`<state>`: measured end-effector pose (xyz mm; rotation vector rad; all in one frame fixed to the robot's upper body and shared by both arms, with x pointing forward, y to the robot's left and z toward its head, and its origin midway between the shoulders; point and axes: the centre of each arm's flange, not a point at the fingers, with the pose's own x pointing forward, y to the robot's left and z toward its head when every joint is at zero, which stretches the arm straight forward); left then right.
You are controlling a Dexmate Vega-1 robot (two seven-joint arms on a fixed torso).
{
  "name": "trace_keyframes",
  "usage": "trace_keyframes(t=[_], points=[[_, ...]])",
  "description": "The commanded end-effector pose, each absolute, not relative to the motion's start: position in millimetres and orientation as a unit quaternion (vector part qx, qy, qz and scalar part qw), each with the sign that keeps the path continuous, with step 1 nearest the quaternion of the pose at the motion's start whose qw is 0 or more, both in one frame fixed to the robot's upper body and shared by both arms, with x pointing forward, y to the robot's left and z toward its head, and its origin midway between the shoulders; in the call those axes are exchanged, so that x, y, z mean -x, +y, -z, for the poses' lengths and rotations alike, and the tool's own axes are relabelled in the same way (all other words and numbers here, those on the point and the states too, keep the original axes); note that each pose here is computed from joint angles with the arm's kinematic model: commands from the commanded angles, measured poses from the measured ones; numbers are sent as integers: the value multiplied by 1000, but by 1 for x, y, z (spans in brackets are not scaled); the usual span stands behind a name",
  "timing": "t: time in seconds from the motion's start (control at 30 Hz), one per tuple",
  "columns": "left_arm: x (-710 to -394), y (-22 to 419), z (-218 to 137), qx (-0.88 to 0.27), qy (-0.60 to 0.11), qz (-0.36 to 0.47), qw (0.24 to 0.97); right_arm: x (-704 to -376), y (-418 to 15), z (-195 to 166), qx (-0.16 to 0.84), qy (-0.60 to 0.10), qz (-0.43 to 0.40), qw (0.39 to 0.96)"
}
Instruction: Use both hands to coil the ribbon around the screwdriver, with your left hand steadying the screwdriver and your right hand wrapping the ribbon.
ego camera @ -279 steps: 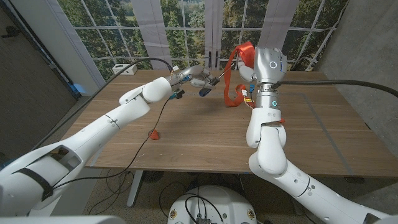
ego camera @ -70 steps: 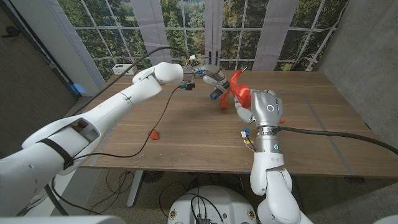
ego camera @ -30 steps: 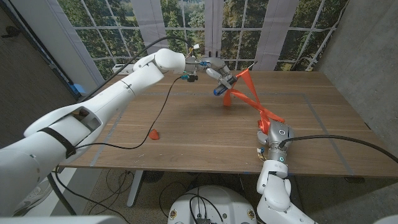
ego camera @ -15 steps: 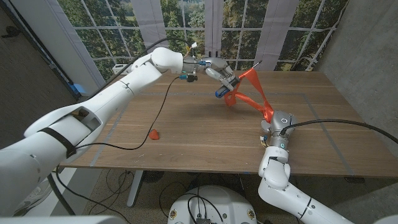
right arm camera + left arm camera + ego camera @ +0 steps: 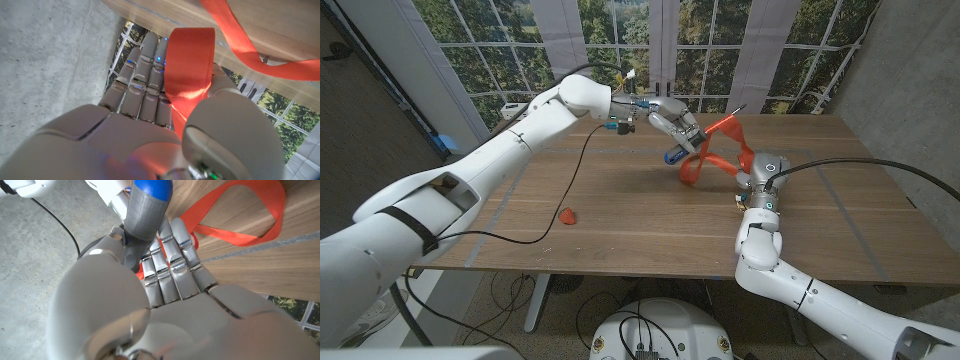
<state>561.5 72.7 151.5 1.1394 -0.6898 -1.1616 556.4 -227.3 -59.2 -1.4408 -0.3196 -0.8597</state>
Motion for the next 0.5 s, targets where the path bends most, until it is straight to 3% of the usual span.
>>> trace_keyframes(t=[0.03,0.5], points=[[-556,78,-137,-493,-284,537,622,-576,-214,8,657,-184,378,626],[-553,85,-121,-492,-295,553,604,-577,-180,-48,680,-254,370,579]])
